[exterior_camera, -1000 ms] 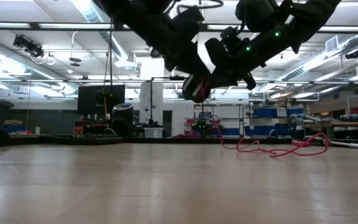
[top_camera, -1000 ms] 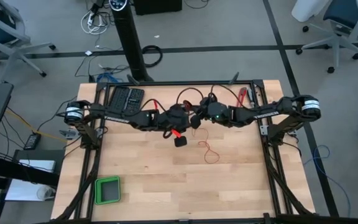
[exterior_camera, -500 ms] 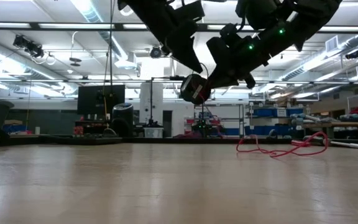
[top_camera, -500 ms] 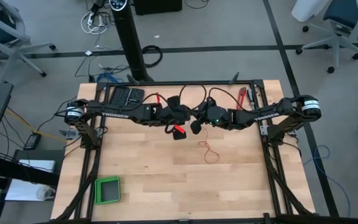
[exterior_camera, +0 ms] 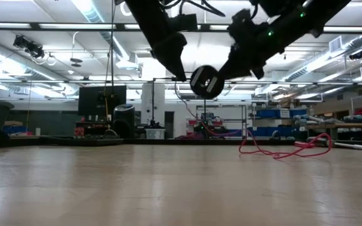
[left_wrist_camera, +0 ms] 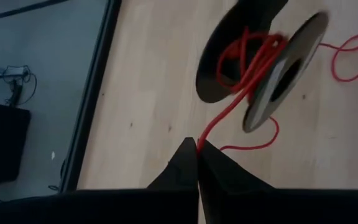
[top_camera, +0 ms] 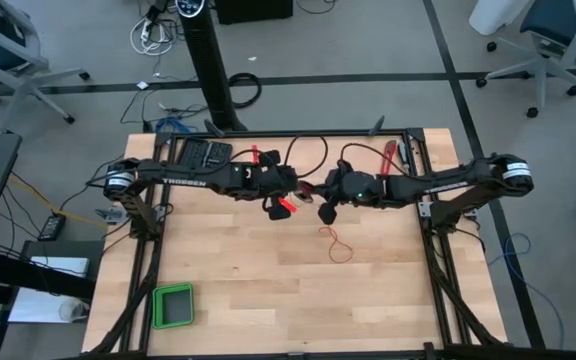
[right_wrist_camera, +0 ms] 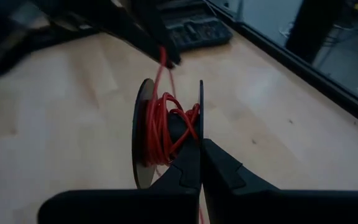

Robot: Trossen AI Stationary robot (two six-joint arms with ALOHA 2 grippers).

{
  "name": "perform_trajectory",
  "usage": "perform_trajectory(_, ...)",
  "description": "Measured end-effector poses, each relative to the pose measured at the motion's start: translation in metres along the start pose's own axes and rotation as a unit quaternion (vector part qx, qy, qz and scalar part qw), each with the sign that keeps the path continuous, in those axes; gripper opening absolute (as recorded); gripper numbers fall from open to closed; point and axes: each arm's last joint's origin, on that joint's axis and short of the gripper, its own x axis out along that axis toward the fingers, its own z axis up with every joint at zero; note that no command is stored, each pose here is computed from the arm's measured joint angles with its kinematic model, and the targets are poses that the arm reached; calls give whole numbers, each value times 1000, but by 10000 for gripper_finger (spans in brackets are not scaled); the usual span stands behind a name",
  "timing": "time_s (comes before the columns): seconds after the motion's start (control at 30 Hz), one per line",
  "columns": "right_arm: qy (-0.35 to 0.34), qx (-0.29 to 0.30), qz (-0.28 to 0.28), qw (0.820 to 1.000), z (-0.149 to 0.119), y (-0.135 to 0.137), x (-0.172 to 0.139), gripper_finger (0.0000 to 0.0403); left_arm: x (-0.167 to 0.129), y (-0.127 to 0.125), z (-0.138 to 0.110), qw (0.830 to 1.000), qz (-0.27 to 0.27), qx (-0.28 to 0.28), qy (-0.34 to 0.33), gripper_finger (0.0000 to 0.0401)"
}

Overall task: Coil cords
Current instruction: Coil the red wire onto the black spool

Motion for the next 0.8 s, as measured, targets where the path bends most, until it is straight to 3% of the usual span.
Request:
perform_trajectory(0.23, -24, 9, 34, 999, 14, -4, -27, 1, -1, -3, 3, 1000, -23, 7, -16, 1)
perform_trajectory(0.47, -26, 14, 41, 999, 20, -10, -49, 1, 6, -23, -1, 996, -47, 12, -70, 1)
perform_trajectory(0.67, -27, 28, 45, 998, 20, -10, -49, 1, 21, -40, -11, 989, -37, -7, -145, 1)
perform_trajectory(0.8, -13, 28, 55, 998, 17, -8, -45, 1, 27, -42, -17, 987, -32, -30, -155, 1)
